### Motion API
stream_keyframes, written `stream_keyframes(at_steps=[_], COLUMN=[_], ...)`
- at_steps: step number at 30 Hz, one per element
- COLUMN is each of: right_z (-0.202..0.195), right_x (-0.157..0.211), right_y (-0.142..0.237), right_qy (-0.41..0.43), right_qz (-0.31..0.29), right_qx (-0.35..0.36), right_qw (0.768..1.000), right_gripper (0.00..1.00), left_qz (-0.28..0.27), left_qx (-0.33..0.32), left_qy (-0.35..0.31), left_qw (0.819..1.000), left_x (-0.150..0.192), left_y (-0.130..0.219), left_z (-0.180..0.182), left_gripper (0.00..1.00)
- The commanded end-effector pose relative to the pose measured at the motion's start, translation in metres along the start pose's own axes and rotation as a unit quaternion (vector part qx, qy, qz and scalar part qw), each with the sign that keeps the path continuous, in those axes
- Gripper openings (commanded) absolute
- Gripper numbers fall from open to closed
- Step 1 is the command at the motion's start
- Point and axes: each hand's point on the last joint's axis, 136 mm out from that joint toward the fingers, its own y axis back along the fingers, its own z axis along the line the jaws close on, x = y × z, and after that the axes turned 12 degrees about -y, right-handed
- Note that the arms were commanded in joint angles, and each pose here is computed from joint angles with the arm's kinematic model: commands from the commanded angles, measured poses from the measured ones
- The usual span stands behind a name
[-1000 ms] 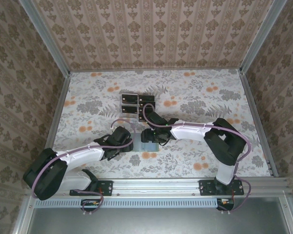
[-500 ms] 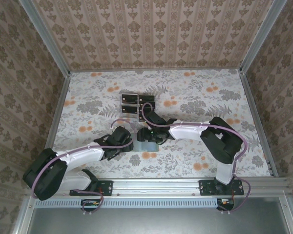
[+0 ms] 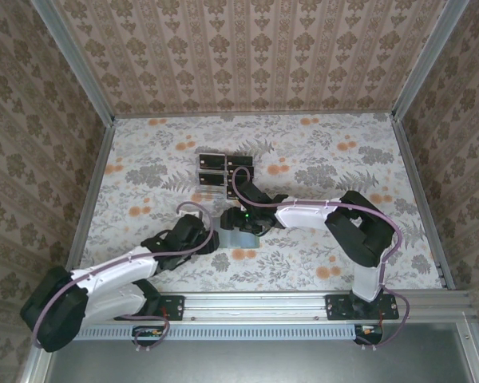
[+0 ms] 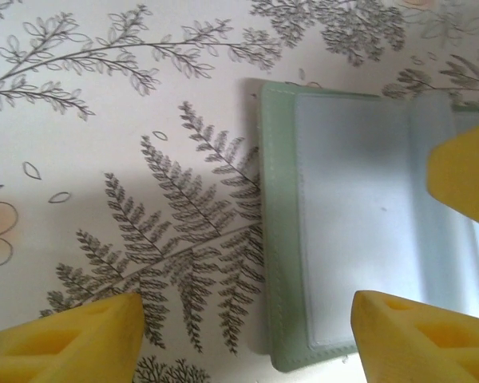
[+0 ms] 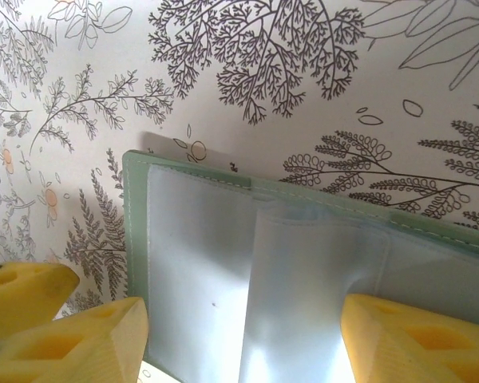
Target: Put the credit cards into the card holder
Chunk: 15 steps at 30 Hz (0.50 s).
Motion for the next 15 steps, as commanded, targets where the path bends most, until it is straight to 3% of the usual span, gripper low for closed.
stream_keyframes(at_steps=[1, 8, 15], right_z=[-0.013, -0.016, -0.017], right_x=[0.009, 0.011, 0.013], right_y=[-0.010, -0.013, -0.013], right_qy=[-0.029, -0.050, -0.057], right_qz=[0.021, 0.027, 0.031], right_qx=[0.016, 0.018, 0.014], right_qw=[0.999, 0.998, 0.998], right_gripper=[0.69, 0.71, 0.72], left_qz=[-0.016, -0.047, -0.044], left_qx=[0.029, 0.060, 0.059], left_qy=[-0.010, -0.051, -0.082], left_qw=[0.999, 0.996, 0.994], left_x=[0.001, -0.011, -0.022], left_y=[0.003, 0.005, -0.005], left_z=[-0.011, -0.034, -0.047], left_gripper=[0.74, 0.77, 0.78])
